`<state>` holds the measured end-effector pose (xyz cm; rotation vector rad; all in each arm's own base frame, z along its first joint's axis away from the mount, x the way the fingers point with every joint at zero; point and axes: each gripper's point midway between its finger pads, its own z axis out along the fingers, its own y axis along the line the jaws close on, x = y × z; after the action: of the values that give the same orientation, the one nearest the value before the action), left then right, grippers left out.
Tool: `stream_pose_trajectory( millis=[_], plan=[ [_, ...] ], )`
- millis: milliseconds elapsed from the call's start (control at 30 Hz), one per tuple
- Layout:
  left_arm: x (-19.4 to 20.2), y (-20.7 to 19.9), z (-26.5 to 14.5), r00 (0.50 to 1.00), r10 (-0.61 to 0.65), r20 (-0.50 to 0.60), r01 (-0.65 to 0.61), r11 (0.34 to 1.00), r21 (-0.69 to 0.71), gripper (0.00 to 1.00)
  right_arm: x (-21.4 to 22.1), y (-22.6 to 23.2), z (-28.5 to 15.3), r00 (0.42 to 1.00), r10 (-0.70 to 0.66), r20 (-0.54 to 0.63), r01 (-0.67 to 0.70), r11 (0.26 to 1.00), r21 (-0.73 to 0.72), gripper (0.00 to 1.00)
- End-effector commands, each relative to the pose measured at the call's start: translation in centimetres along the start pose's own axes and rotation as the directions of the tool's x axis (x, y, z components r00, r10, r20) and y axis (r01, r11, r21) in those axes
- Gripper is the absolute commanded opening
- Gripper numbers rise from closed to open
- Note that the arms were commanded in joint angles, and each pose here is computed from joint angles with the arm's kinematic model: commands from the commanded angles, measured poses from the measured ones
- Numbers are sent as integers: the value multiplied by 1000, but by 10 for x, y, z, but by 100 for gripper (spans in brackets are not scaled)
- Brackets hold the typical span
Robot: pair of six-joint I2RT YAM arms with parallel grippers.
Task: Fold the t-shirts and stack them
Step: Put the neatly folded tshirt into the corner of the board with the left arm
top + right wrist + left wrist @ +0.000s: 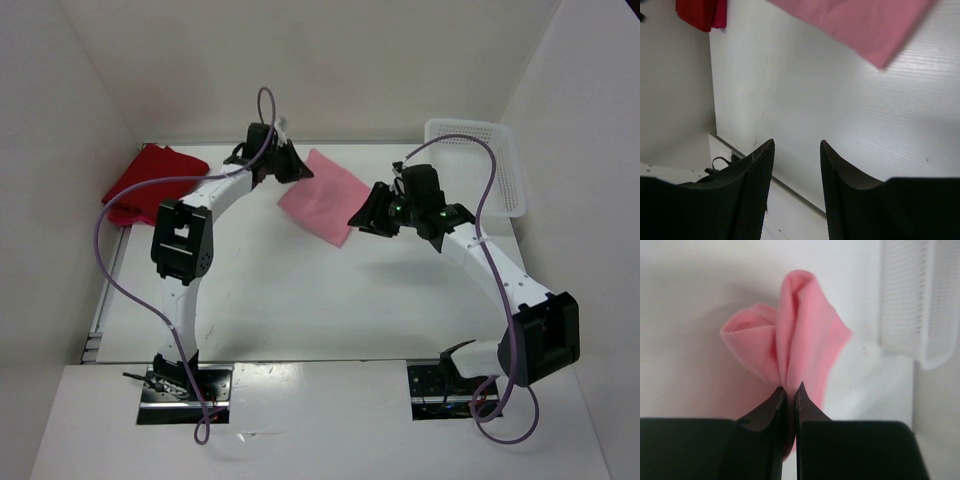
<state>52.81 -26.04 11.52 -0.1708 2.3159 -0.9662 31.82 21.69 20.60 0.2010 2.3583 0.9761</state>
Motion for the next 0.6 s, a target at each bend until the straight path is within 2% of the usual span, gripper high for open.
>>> stream_pose_trajectory(
  millis=[0, 100, 200, 233, 267, 300, 367, 433, 500, 533, 567],
  plan=[
    [-102, -41, -65, 973, 67, 220, -80, 995, 51, 3, -8, 6, -16, 998, -12, 64, 14, 1000, -28, 47],
    [-150, -48, -113, 943, 90, 321, -108, 993, 40, 3, 0, 2, -16, 999, -5, 44, 6, 1000, -23, 47],
    [-204, -27, -181, 883, 95, 459, -104, 995, -5, 3, 3, 5, -21, 999, -9, 36, 10, 999, -45, 47],
    [-221, 7, -209, 865, 62, 497, -49, 998, -39, 3, 6, 3, -19, 1000, -6, 30, 7, 999, -39, 47],
    [-235, 11, -236, 832, 54, 553, -38, 998, -39, 3, 8, 4, -22, 1000, -6, 24, 7, 999, -46, 47],
    [-231, 37, -243, 834, 23, 552, 9, 998, -55, 3, 10, 6, -23, 1000, -15, 15, 16, 998, -56, 47],
    [-241, 85, -283, 789, 4, 614, 84, 990, -115, 3, 11, 7, -23, 1000, -16, 8, 16, 998, -64, 47],
    [-221, 138, -285, 782, -78, 619, 204, 970, -136, 3, 12, 9, -24, 1000, -27, 0, 27, 997, -75, 47],
    [-206, 181, -300, 745, -168, 646, 324, 937, -130, 13, 16, 12, -25, 999, -29, -18, 27, 995, -96, 47],
    [-199, 196, -305, 722, -187, 666, 363, 922, -135, 36, 17, 13, -25, 999, -38, -23, 36, 994, -103, 47],
    [-171, 220, -306, 700, -234, 675, 445, 882, -156, 50, 18, 14, -25, 999, -39, -29, 36, 993, -110, 47]
  ],
)
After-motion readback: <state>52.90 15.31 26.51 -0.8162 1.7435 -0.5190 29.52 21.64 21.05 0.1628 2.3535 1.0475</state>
